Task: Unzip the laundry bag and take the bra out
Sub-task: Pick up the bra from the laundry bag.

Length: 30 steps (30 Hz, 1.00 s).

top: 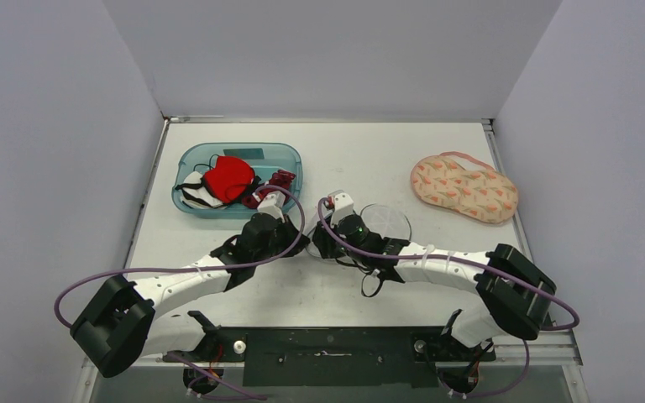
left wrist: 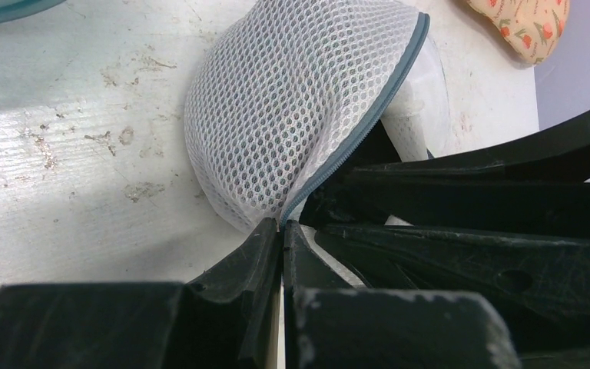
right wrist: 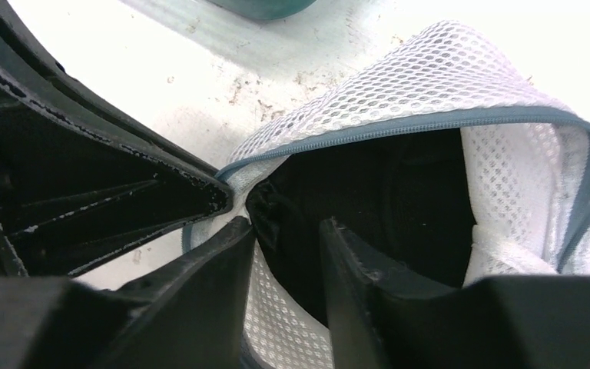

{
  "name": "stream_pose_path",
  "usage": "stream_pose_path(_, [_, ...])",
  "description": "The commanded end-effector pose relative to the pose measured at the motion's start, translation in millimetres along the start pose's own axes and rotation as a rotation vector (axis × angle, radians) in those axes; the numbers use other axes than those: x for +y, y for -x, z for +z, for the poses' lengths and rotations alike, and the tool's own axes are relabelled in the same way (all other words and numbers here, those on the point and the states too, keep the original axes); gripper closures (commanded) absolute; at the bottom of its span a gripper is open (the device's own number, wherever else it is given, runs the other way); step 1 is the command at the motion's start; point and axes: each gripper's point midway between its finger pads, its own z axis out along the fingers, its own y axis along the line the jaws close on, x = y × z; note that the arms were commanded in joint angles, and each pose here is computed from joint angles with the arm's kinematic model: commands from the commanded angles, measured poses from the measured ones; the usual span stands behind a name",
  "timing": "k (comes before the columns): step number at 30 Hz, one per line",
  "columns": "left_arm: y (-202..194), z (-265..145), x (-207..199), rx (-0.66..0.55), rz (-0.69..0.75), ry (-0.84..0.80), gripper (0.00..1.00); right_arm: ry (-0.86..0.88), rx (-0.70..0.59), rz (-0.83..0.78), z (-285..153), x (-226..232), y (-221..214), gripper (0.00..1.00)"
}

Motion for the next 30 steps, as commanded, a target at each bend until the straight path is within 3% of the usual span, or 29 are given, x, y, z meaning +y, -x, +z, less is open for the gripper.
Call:
stream_pose_path(1, [10.9, 0.6, -19.2, -0.035, 0.013, -0.062, 1.0, 0.023, -0.062, 0.031, 3.8, 7.2, 20.7, 0.71])
stream_pose_path(6, [9.3, 1.0, -17.5, -0.03, 0.008, -0.053, 1.0, 0.009, -0.094, 0.07, -1.3, 3.5, 23.7, 0.94])
stream_pose_path(19, [11.1, 1.3, -14.2, -0.043, -0.006, -0.037, 1.0, -0.137, -0.235, 0.179, -55.3, -49.5, 25.1, 0.95])
stream_pose_path(27, [5.8, 4.1, -15.4, -0.026, -0.001, -0.047, 1.0, -0.083, -0.253, 0.208, -68.6, -48.1, 20.4, 0.95])
stream_pose_path(28, [5.4, 4.2, -15.3, -0.025, 0.0, -0.048, 1.0, -0.059, -0.239, 0.2, -67.4, -43.8, 19.5, 0.92])
stream_pose_path(30, [5.7, 4.6, -17.2, -0.026, 0.0, -0.054, 1.0, -0.016, -0.214, 0.193, -65.3, -35.0, 17.9, 0.64])
